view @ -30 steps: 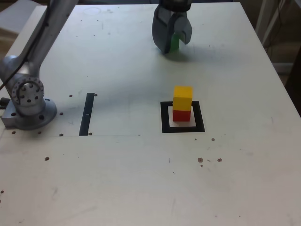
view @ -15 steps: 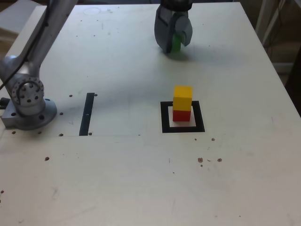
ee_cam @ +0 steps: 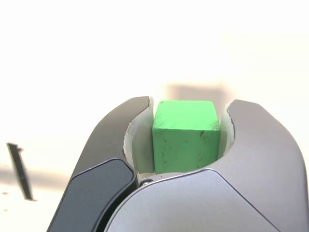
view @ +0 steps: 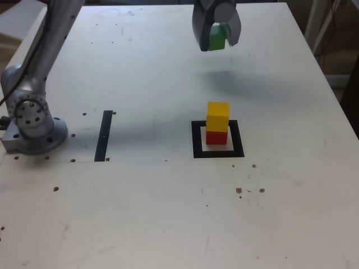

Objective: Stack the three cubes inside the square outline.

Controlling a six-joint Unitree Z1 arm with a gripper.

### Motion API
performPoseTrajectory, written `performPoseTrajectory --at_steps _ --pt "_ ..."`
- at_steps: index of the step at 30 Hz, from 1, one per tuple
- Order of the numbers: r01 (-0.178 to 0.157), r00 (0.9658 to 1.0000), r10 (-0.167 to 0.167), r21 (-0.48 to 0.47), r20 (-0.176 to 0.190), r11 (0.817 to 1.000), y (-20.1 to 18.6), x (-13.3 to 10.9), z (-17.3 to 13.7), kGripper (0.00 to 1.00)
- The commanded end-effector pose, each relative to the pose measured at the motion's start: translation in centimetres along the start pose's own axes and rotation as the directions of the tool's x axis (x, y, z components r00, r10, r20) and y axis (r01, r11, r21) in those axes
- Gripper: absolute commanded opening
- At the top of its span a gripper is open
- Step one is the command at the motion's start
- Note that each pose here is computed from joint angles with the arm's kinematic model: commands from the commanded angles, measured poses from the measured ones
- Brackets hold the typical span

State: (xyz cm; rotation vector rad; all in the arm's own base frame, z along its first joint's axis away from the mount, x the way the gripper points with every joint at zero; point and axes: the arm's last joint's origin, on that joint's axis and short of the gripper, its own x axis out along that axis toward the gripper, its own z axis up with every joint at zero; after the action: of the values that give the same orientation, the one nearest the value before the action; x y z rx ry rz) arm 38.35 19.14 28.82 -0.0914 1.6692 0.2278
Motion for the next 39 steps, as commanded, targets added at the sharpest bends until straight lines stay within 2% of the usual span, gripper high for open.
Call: performPoseTrajectory --at_steps 1,7,11,15,22,30,39 --pt "-0.010 0.9999 0.009 0.038 0.004 0.999 -1.5 -1.4 -0.8 0.24" --pt "-0.034 0.9993 0.030 0.166 0.024 0.986 -6.8 -4.4 -3.3 0.25" --pt "-0.026 0.9991 0.017 0.252 0.039 0.967 -10.4 -5.8 -5.5 0.25" --pt "-0.018 0.9990 0.006 0.299 0.044 0.954 -13.3 -6.6 -7.3 0.25" --pt "-0.010 0.9987 -0.006 0.322 0.051 0.947 -18.2 -6.9 -8.7 0.25" --pt "-0.018 0.9990 0.005 0.291 0.044 0.956 -22.0 -5.9 -8.4 0.25" --pt "-0.019 0.9997 0.014 0.280 0.019 0.960 -22.9 -4.4 -7.6 0.26"
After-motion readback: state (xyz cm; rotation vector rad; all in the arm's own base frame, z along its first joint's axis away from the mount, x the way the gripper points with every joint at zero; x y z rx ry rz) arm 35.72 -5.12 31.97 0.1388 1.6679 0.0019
